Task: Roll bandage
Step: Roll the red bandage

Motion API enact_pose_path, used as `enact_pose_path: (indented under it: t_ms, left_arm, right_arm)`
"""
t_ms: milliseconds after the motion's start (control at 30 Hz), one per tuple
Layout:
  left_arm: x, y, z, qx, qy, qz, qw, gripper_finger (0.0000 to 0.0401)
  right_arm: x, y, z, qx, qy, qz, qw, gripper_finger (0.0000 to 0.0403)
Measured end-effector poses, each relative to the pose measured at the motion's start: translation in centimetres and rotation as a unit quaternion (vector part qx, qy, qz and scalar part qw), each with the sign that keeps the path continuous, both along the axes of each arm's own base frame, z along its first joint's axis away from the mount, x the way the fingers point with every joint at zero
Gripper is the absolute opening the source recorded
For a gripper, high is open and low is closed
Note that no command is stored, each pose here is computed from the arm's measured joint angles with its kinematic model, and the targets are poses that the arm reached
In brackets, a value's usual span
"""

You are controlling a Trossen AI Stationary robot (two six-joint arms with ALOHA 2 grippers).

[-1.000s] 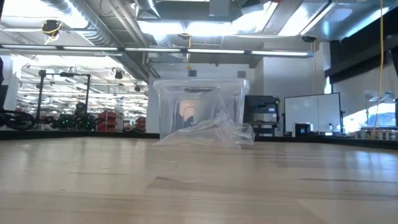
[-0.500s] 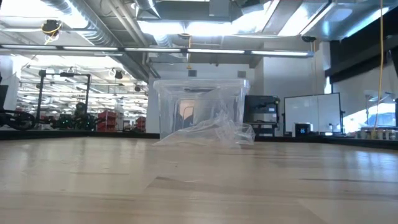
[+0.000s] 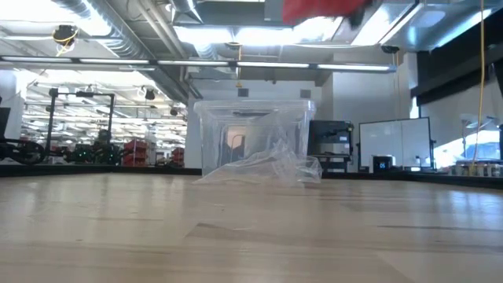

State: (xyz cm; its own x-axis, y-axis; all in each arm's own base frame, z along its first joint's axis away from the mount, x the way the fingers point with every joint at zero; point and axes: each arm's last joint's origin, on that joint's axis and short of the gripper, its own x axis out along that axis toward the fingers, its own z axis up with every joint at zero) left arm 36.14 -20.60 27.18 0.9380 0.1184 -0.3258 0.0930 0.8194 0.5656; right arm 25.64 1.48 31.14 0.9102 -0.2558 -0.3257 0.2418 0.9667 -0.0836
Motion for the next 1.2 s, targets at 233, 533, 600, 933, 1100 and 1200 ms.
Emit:
enact_pose_path:
  t_ms: [233,533,600,933,1100,1200]
  left_arm:
    - [0.9,-0.2,-1.9,-0.029,0.017,0.003,0.999,0.0013]
    - [1.2,0.4,-4.6,-0.136,0.066,0.079,0.985,0.0013]
    - [1.6,0.9,-5.0,-0.164,0.065,0.101,0.979,0.0013]
    - [2.5,1.4,-7.6,-0.225,0.095,0.129,0.961,0.0013]
    - [2.6,1.3,-7.9,-0.229,0.100,0.127,0.960,0.0013]
    - [2.7,1.2,-7.7,-0.233,0.091,0.123,0.960,0.0013]
  right_arm:
    - [1.8,-0.7,-5.6,0.114,0.070,0.028,0.991,0.0123]
    - [2.2,-0.7,-7.0,0.224,0.104,0.010,0.969,0.0250]
    - [2.0,-0.6,-7.2,0.260,0.115,-0.009,0.959,0.0265]
    - [1.3,-0.1,-8.1,0.419,0.175,-0.035,0.890,0.0282]
    - [1.3,0.1,-7.2,0.470,0.200,-0.008,0.860,0.0281]
    - [1.5,0.2,-6.1,0.481,0.192,0.007,0.855,0.0280]
